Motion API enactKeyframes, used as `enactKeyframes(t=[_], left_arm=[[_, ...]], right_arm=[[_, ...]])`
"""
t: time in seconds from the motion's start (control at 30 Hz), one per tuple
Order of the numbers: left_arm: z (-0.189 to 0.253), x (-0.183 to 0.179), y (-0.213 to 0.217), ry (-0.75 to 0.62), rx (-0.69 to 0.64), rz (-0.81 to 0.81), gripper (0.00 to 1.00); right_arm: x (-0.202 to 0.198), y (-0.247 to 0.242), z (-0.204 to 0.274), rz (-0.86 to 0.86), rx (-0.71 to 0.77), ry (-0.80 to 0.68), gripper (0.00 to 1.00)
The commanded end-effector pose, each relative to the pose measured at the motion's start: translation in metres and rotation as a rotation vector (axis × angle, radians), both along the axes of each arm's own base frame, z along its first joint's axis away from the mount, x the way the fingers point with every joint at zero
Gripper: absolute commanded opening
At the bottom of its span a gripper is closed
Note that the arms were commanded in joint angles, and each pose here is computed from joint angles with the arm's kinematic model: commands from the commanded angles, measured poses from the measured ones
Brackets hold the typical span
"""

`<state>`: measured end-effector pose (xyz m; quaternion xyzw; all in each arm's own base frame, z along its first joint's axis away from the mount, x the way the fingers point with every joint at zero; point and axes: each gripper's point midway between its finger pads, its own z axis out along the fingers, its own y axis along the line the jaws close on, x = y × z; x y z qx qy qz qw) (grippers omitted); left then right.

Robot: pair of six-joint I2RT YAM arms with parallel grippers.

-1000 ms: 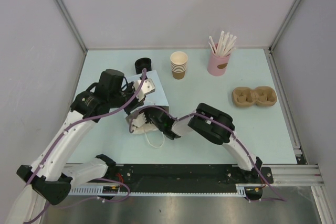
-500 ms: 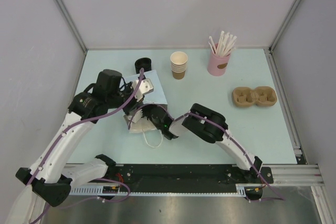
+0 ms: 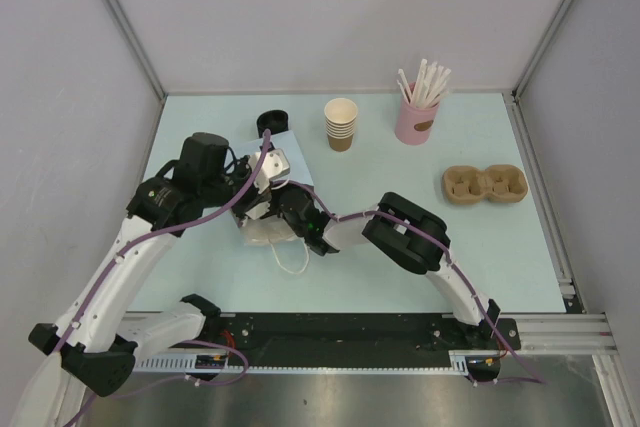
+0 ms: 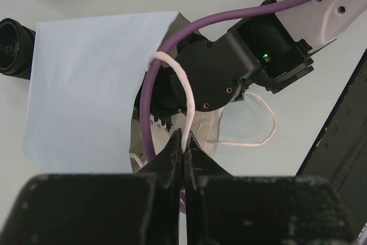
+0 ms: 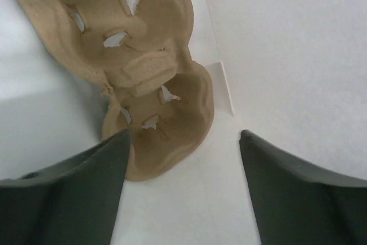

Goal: Pack the takeout coffee

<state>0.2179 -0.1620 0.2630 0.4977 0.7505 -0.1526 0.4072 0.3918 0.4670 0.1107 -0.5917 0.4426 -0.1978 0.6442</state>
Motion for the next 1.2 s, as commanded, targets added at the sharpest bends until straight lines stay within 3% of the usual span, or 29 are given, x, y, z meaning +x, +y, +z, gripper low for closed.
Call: enactKeyframes(t=[0.0,0.17,0.27,0.77,1.07,1.17], left_arm=[[0.011,-0.002,-0.003,-0.03,-0.038,-0.016,0.0],[0.011,-0.003,-0.002,-0.032,-0.041,-0.016,0.0],[0.01,-0.004,-0.001,-0.033,-0.044,-0.012,0.0],[0.011,-0.005,0.0,-0.03,-0.052,-0.015,0.0],[0.012,-0.007,0.002,-0.027,-0.055,-0.014,0.0],[0.01,-0.008,0.003,-0.025,-0.053,-0.011,0.0]], right_arm=[[-0.006,-0.007,0.014,-0.018,0.056,0.068,0.86],[-0.01,-0.007,0.004,-0.006,0.024,0.109,0.89],[-0.005,-0.008,-0.002,-0.024,0.009,0.055,0.85],[0.035,-0.01,-0.013,-0.071,-0.018,0.005,0.59],[0.055,0.005,0.007,-0.089,0.006,-0.05,0.28],[0.06,0.009,0.017,-0.104,0.028,-0.061,0.26]])
